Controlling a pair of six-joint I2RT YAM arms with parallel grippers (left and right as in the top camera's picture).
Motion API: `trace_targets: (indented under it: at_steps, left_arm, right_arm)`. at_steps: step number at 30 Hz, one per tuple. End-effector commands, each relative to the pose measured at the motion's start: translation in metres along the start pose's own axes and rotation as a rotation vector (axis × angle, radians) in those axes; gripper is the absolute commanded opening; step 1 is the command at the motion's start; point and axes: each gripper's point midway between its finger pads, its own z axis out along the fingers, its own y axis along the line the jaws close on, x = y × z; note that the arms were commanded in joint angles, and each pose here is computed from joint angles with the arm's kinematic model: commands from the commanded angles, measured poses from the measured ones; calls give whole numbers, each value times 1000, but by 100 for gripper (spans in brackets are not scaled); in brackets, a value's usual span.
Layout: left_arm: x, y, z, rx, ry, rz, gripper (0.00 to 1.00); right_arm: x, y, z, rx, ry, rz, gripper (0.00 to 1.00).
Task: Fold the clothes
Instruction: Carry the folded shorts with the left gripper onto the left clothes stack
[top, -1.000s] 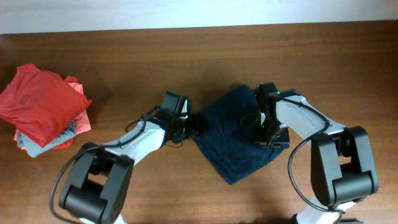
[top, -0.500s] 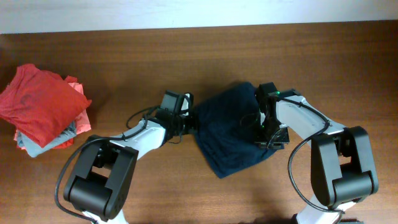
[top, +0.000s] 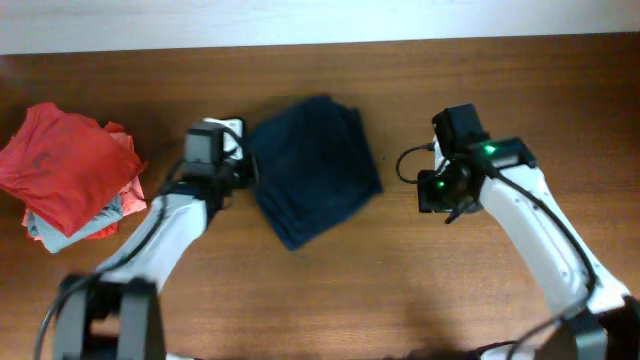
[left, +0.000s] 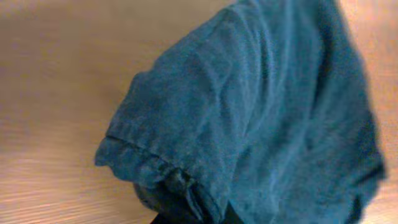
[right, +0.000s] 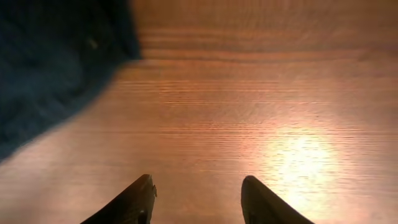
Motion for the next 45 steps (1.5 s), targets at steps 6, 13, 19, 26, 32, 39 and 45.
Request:
trace_targets:
  at_steps: [6, 13, 19, 26, 32, 39, 45]
  left_arm:
    - [-83, 83, -130, -547, -312, 210, 1]
    - [-113, 122, -182, -691, -448, 179, 1]
    - [-129, 145, -209, -742, -501, 129, 0]
    - [-144, 165, -240, -798, -557, 84, 0]
    - [-149, 195, -271, -863, -618, 14, 1]
    - [-146, 221, -289, -807, -685, -103, 1]
    - [-139, 243, -308, -847, -709, -155, 0]
  right_arm:
    - [7, -7, -26, 16, -37, -21, 50]
    - [10, -8, -26, 20, -25, -24, 50]
    - [11, -8, -26, 20, -22, -24, 50]
    - [11, -8, -26, 20, -21, -24, 50]
    - [12, -8, -26, 21, -17, -24, 50]
    - [13, -8, -26, 22, -13, -24, 50]
    - [14, -8, -26, 22, -11, -24, 50]
